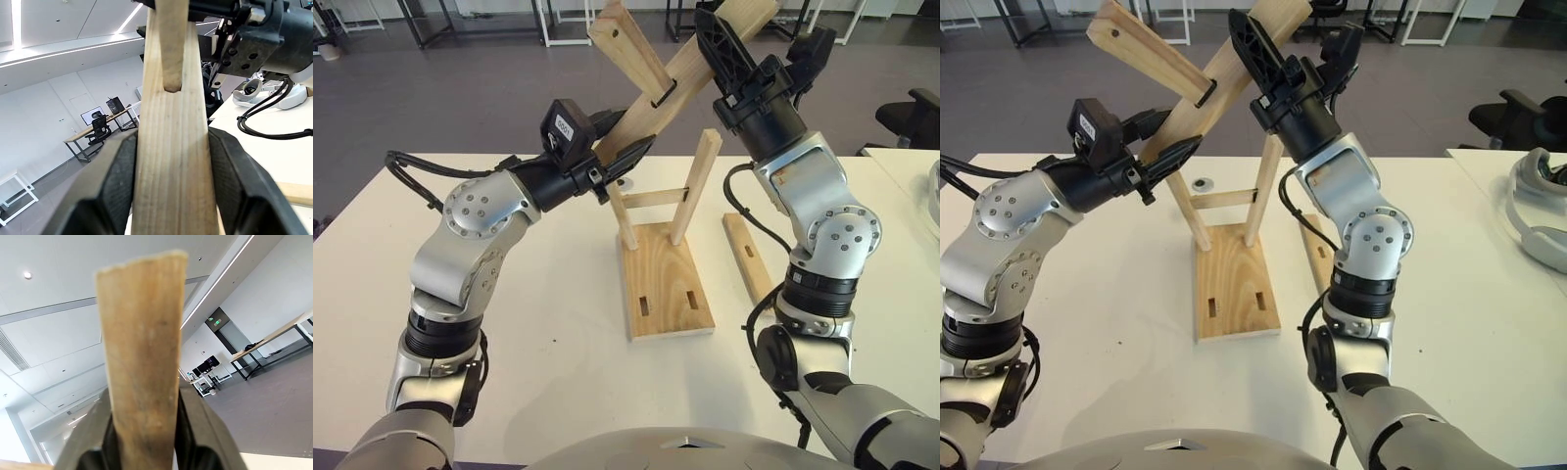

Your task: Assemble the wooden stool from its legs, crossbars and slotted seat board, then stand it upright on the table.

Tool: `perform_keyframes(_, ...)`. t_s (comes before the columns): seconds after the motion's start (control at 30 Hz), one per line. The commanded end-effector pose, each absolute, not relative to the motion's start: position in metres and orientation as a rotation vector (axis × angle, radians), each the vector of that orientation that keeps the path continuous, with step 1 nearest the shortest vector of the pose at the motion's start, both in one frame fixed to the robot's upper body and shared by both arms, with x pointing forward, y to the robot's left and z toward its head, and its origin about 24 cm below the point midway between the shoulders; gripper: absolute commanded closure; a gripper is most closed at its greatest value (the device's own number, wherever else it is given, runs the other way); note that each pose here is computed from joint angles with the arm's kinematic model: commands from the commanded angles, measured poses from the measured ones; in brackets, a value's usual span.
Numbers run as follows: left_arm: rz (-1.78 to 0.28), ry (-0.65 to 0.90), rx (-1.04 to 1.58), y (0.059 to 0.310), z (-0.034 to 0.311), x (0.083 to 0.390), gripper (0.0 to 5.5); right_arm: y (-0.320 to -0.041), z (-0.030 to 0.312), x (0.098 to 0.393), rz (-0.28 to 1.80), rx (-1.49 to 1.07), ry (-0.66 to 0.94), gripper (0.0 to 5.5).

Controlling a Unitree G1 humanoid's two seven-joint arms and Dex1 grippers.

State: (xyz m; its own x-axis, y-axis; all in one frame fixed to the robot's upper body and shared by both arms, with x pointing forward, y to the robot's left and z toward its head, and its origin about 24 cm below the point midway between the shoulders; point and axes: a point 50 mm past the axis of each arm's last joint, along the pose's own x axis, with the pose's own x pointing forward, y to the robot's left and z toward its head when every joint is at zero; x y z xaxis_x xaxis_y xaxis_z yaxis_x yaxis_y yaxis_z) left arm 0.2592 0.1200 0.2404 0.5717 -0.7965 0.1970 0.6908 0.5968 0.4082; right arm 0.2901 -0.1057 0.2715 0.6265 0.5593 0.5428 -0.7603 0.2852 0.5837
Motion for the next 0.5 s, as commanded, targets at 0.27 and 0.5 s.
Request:
perform_keyframes(0.27,-0.955,-0.14,0.126,0.108,0.17,0.228,2.37,-0.166,0.16,0.221,0.499,0.758,-0.076,4.47)
perform_keyframes(0.5,-0.675,0.065,0.119,0.144,0.107,0.22,1.2,-0.228,0.112,0.183,0.082,0.659,-0.031,4.47)
